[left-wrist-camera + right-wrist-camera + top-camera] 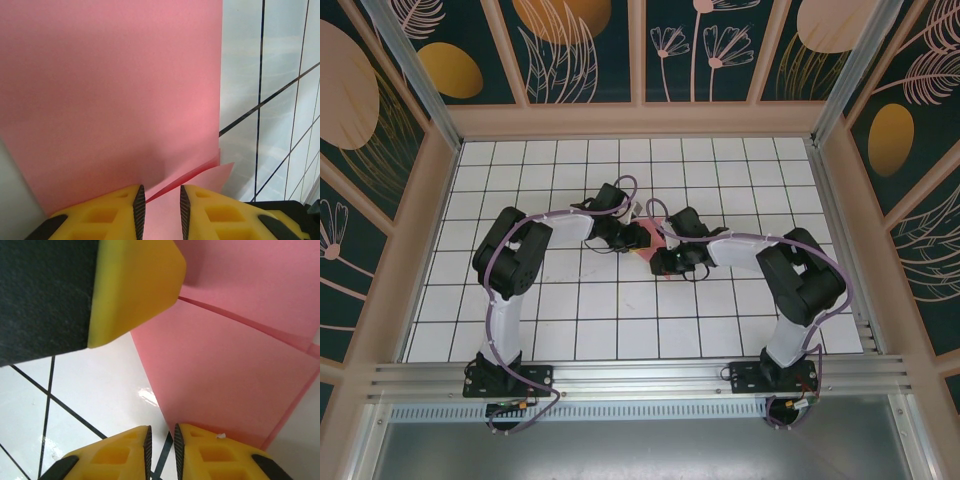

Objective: Fold a paper plane with a square sheet of paper (fold left side to right side)
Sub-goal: Third fold the triangle at the center of the table.

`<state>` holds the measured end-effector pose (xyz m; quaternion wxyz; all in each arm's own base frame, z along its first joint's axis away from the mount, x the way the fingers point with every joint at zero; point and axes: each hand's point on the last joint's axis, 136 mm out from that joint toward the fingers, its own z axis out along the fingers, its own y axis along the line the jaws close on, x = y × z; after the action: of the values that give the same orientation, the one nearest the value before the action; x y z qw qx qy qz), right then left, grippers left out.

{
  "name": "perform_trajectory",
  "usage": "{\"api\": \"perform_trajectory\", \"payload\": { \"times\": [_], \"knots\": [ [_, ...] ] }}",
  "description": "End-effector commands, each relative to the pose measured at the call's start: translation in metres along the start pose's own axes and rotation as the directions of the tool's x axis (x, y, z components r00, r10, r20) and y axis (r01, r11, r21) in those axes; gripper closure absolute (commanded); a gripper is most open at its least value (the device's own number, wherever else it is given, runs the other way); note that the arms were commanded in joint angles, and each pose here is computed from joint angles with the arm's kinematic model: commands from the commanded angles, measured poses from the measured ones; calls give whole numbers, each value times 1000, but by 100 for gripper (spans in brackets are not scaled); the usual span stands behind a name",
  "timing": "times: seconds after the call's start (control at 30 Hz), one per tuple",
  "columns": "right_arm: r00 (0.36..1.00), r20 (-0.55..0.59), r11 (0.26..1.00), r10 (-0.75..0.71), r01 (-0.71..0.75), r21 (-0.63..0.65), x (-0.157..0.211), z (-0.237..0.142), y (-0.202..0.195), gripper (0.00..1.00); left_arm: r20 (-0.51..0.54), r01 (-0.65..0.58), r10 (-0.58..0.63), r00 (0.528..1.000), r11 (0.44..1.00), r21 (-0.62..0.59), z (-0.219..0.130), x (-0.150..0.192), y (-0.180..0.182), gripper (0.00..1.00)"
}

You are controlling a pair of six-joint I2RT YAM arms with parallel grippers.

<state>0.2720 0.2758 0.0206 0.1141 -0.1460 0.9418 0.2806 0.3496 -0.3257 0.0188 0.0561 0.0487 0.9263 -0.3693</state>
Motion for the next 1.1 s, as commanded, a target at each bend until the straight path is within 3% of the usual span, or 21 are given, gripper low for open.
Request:
{"api": "perform_trajectory", "payload": {
  "times": [0.0,0.23,0.67,0.83,1.07],
  "knots": [
    [994,-97,996,54,-47,78,32,4,-21,82,-32,27,-32,999,988,-149,21,15,45,70],
    [987,-121,992,104,-94,86,54,-3,-28,90,-37,27,-34,999,985,-173,23,15,51,71],
    [971,-142,980,191,-179,92,87,-17,-45,90,-31,25,-31,999,983,-184,21,14,51,71],
    [984,-87,987,152,-148,56,65,-33,-31,90,-24,23,-27,999,984,-179,18,12,48,71],
    [996,53,993,72,-67,-98,15,-70,19,86,-17,20,-23,1000,985,-170,15,11,44,71]
  ]
}}
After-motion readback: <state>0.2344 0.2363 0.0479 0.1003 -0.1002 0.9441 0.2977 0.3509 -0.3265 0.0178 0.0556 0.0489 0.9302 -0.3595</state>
